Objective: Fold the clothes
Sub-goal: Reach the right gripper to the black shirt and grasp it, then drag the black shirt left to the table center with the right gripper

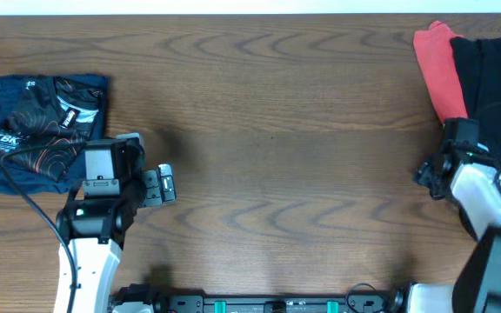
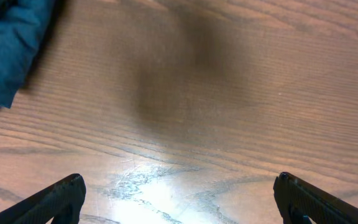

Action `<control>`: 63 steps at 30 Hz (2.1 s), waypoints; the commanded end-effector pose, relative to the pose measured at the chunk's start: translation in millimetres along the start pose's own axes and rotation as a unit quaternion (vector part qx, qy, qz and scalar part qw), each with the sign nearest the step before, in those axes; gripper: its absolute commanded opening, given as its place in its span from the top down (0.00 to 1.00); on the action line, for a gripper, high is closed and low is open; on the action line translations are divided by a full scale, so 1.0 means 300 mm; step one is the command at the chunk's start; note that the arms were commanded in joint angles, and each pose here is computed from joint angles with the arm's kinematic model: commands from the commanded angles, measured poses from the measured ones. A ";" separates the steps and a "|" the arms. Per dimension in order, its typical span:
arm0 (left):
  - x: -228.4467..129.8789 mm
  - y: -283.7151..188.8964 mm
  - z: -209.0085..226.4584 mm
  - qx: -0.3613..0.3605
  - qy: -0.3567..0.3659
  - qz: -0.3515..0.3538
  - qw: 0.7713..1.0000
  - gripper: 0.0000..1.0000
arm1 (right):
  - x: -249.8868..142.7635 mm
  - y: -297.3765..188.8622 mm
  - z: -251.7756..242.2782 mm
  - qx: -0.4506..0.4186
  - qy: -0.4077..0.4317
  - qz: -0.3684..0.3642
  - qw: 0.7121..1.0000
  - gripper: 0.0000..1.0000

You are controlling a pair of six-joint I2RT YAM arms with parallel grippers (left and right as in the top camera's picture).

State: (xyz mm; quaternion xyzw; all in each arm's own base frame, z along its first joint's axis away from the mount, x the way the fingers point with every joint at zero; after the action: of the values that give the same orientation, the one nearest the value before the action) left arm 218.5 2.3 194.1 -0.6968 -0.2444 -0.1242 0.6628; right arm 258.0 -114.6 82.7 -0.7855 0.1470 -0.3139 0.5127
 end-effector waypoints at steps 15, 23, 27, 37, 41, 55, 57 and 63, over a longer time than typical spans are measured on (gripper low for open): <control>0.014 -0.008 -0.007 -0.004 -0.005 -0.005 1.000 0.02 | 0.188 -0.162 -0.051 0.020 0.028 -0.080 0.996 0.99; 0.009 -0.009 -0.006 -0.003 -0.008 -0.002 1.000 0.02 | 0.298 -0.692 0.016 0.309 -0.161 -0.258 0.901 0.99; 0.009 -0.009 -0.006 -0.003 -0.009 -0.002 1.000 0.02 | 0.221 -0.809 0.053 0.339 -0.218 -0.283 0.870 0.99; 0.010 -0.009 -0.007 -0.003 -0.009 -0.002 1.000 0.02 | -0.115 -1.004 0.423 0.527 -0.407 -0.220 0.713 0.99; 0.010 -0.009 -0.006 -0.003 -0.009 -0.002 1.000 0.02 | -0.186 -1.037 0.643 0.561 -0.448 -0.247 0.651 0.98; 0.026 -0.009 -0.009 -0.006 -0.009 -0.016 1.000 0.02 | -0.068 -0.848 0.943 0.465 -0.347 -0.332 0.744 0.03; 0.036 -0.009 -0.016 -0.014 -0.010 -0.024 1.000 0.02 | 0.003 -0.794 0.853 0.399 -0.306 -0.318 0.804 0.01; 0.079 -0.011 -0.117 -0.155 -0.010 -0.040 0.987 0.02 | 0.108 -0.574 0.471 0.220 -0.232 -0.170 0.932 0.01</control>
State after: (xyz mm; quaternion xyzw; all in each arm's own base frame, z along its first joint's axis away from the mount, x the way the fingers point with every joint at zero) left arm 237.3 -11.0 206.0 -0.7331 -0.2698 -0.1691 0.6010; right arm 368.4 92.0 194.9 -0.6716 -0.2623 -0.1629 0.6735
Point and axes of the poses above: each gripper's point midway between its finger pads, its own y axis out along the fingers, its own z axis along the line the jaws close on, x = y × z, the point moved 7 cm from there along -y, back along the fingers, and after that the axes turned 2 degrees about -y, right-handed, at the moved point
